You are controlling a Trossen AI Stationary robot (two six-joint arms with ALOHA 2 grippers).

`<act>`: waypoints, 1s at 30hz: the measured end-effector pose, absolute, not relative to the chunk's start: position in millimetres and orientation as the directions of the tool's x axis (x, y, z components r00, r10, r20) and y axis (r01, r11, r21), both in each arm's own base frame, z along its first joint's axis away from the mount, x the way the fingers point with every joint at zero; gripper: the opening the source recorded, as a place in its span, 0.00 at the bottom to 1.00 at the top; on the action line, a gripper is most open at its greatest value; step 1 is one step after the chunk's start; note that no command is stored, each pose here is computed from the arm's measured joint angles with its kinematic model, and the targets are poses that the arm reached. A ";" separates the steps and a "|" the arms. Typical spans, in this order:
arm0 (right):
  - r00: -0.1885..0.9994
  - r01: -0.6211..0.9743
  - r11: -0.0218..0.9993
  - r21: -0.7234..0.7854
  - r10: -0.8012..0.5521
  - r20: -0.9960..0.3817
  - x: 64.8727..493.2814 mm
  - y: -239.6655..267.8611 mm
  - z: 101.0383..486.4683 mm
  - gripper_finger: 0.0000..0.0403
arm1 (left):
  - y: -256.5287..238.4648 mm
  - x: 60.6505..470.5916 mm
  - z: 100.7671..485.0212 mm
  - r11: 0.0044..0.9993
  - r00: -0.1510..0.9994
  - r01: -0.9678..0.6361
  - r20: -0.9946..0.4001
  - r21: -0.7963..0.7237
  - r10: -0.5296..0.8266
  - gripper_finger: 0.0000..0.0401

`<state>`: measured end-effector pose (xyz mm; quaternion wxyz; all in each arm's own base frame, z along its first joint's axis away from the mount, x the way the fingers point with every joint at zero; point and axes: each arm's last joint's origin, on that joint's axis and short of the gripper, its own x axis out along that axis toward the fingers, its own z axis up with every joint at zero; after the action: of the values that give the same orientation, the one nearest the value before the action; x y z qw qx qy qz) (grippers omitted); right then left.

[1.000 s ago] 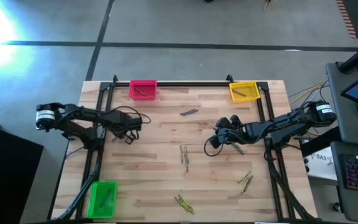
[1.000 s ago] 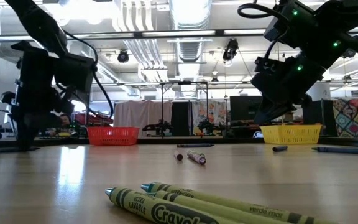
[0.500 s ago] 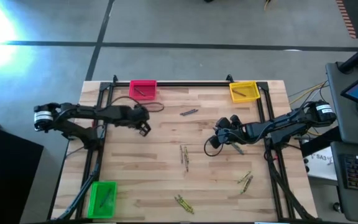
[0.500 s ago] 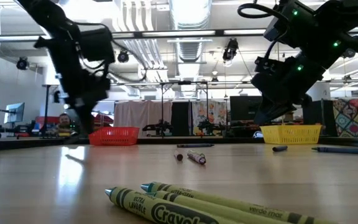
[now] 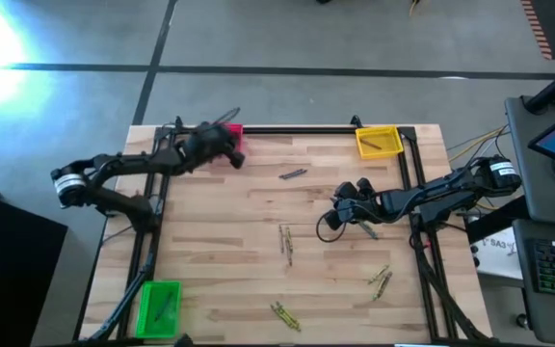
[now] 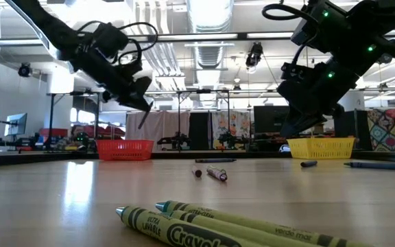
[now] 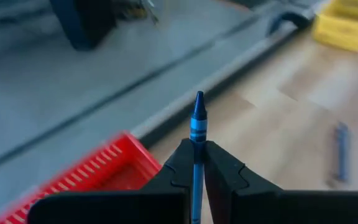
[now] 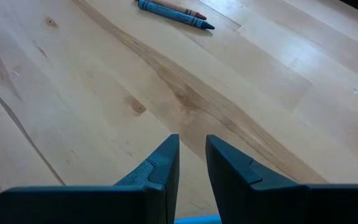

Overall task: Sort crayons
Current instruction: Put the blue crayon into the red bin, then put the brown crayon into the yellow bin

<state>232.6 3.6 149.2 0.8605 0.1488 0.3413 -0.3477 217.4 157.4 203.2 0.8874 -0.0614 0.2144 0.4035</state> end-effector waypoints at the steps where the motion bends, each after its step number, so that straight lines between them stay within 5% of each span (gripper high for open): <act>1: 0.525 0.700 0.714 0.019 -0.497 -0.691 232.6 3.6 149.2 0.18 | 162.6 215.5 203.5 0.655 0.578 -0.752 -0.409 0.070 0.707 0.00; 9: 0.522 0.699 0.715 0.014 -0.497 -0.693 231.6 3.5 148.0 0.18 | 191.8 198.7 197.5 0.563 0.542 -0.824 -0.202 0.062 0.816 0.00; 19: 0.520 0.702 0.712 0.016 -0.498 -0.694 231.0 3.5 147.2 0.18 | 200.4 187.3 157.1 0.476 0.475 -0.879 -0.171 -0.039 0.863 0.02; 30: 0.530 0.705 0.708 0.026 -0.503 -0.682 232.3 3.4 148.3 0.18 | 205.8 187.1 142.1 0.422 0.435 -0.900 -0.223 -0.105 0.872 0.30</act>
<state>232.3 3.4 148.3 0.8616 0.1511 0.3342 -0.3508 187.1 205.8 142.1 0.8407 -0.1046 0.0672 0.5271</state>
